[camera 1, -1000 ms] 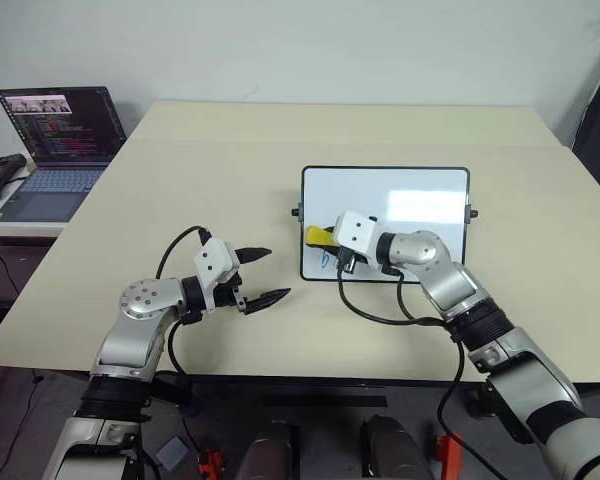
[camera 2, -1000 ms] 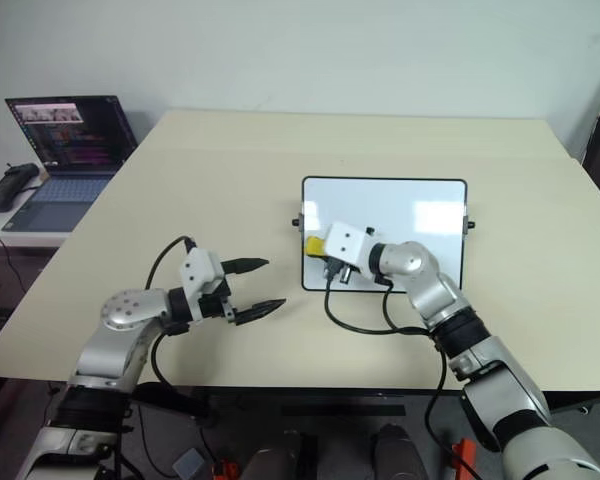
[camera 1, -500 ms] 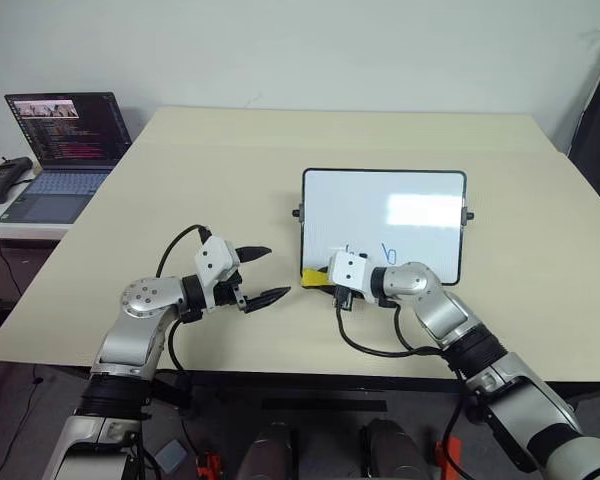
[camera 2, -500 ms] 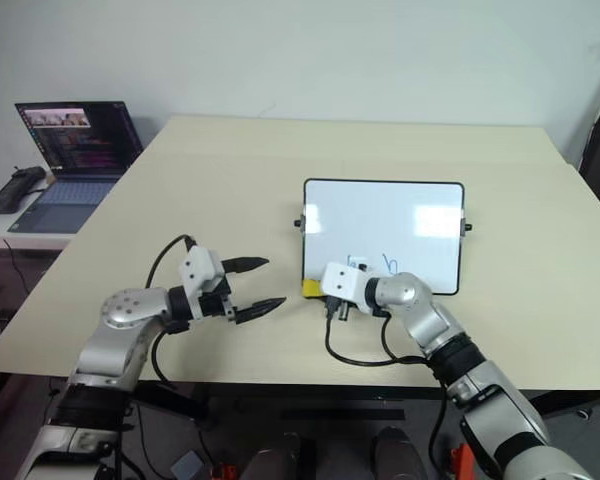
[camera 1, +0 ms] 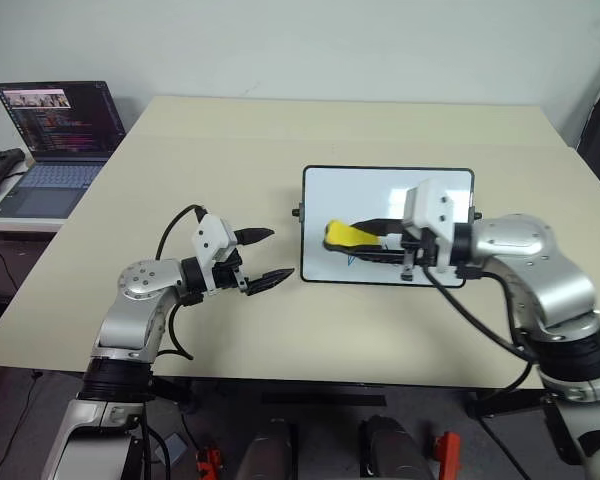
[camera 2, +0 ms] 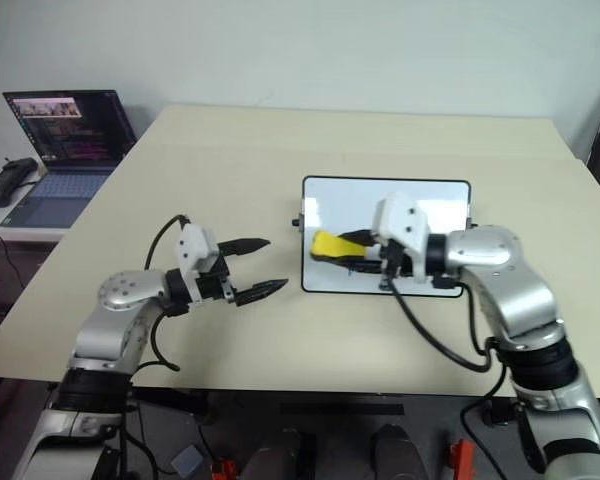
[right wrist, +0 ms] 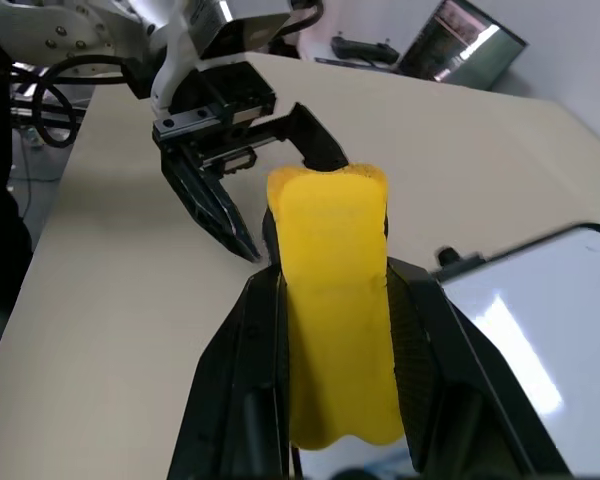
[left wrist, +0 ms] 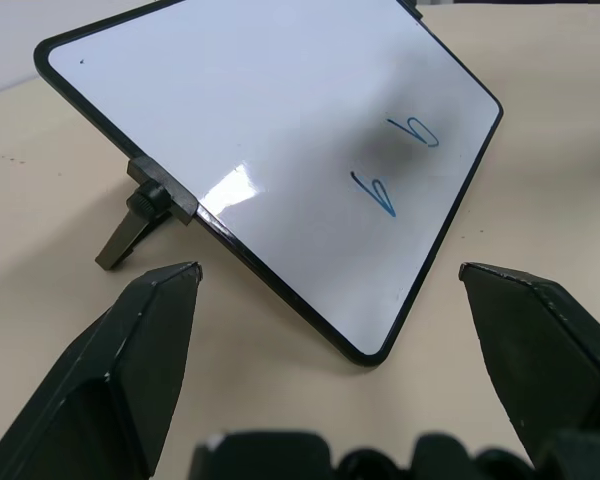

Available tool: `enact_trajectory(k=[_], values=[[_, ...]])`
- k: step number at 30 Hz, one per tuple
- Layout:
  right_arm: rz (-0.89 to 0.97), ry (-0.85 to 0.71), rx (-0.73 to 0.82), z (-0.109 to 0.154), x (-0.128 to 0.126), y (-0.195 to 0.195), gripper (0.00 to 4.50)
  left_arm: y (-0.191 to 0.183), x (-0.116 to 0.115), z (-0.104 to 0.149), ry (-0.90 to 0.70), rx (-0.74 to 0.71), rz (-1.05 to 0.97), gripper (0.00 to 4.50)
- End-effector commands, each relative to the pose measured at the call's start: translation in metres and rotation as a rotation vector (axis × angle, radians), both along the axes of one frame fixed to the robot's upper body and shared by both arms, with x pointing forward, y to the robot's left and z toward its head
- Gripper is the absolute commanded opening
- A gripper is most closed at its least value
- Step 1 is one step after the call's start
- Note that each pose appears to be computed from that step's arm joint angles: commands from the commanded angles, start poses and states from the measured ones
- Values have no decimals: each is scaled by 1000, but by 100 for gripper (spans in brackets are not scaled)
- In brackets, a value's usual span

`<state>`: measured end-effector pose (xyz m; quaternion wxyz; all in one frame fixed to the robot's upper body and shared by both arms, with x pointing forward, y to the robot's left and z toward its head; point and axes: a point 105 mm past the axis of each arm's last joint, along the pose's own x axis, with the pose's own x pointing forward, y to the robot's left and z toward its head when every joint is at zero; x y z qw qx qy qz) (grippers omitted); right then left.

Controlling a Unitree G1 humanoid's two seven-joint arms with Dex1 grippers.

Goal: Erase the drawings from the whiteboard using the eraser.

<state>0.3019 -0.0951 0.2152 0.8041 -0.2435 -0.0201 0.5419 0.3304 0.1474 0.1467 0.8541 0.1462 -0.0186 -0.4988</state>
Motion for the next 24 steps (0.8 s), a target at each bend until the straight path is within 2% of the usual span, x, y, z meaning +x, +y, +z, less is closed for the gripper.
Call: enact_trajectory(k=[1,9,11,16,24], values=[[-112,-9,9,8,3,-34,99,-7,-3,11,-29,33,-45,450],[-198,-16,-4,11,-4,-66,99,-6,-5,11,-24,54,-67,450],[-203,10,-56,4,-10,-72,99,-6,-5,10,-20,58,-72,450],[-226,122,-323,-39,-28,-98,99,-6,-6,12,-21,73,-86,450],[-272,120,-365,-43,-25,-113,99,-9,-7,14,-40,102,-102,450]])
